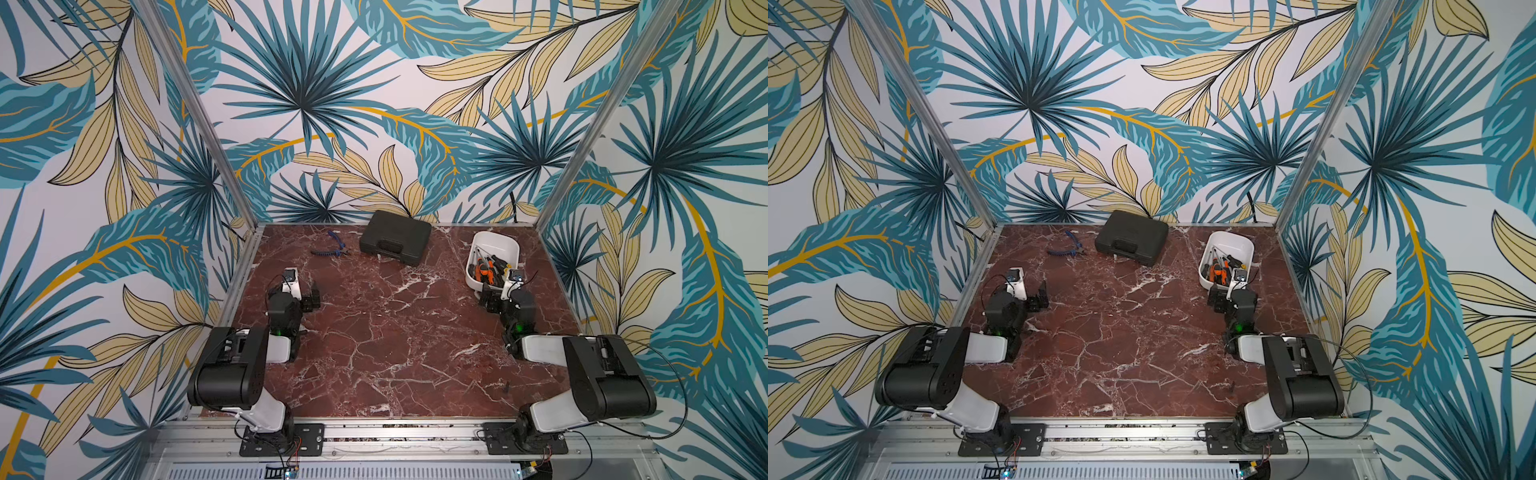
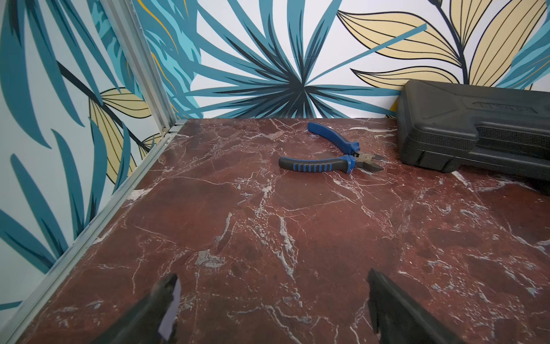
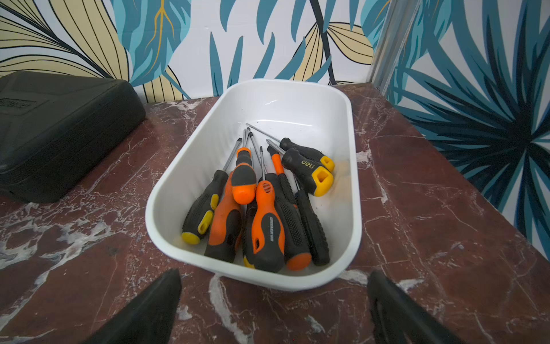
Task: Take out the screwdriver from the storage box
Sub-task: Move the storage box to the center of the board.
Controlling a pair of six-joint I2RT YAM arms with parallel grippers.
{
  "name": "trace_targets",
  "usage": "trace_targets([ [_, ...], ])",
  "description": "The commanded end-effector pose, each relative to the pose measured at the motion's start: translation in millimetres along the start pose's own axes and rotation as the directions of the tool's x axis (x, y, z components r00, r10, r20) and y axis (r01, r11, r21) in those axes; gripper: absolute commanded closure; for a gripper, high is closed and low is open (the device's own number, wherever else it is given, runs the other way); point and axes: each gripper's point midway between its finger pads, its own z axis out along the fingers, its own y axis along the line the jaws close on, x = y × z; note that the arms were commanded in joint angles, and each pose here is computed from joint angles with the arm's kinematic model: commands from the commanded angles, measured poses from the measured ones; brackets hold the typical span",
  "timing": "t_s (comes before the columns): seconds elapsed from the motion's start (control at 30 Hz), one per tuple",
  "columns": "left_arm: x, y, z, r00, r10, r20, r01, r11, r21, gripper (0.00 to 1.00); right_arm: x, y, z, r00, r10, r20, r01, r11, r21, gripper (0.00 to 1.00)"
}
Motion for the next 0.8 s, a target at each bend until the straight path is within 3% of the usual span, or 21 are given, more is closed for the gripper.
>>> trace_targets([
  [0.0,-5.0,-0.5,0.2,1.000,-0.006,0.011,0.006,1.000,0.013,0.00,-4.8,3.2,-0.6,1.000,-0.011,0.018,0.011,1.000,-0.011,0.00],
  [0.77,-5.2,-0.1,0.2,1.000,-0.008,0.012,0.008,1.000,0.012,0.00,-5.9,2.8,-0.5,1.000,-0.009,0.018,0.009,1.000,-0.010,0.00],
])
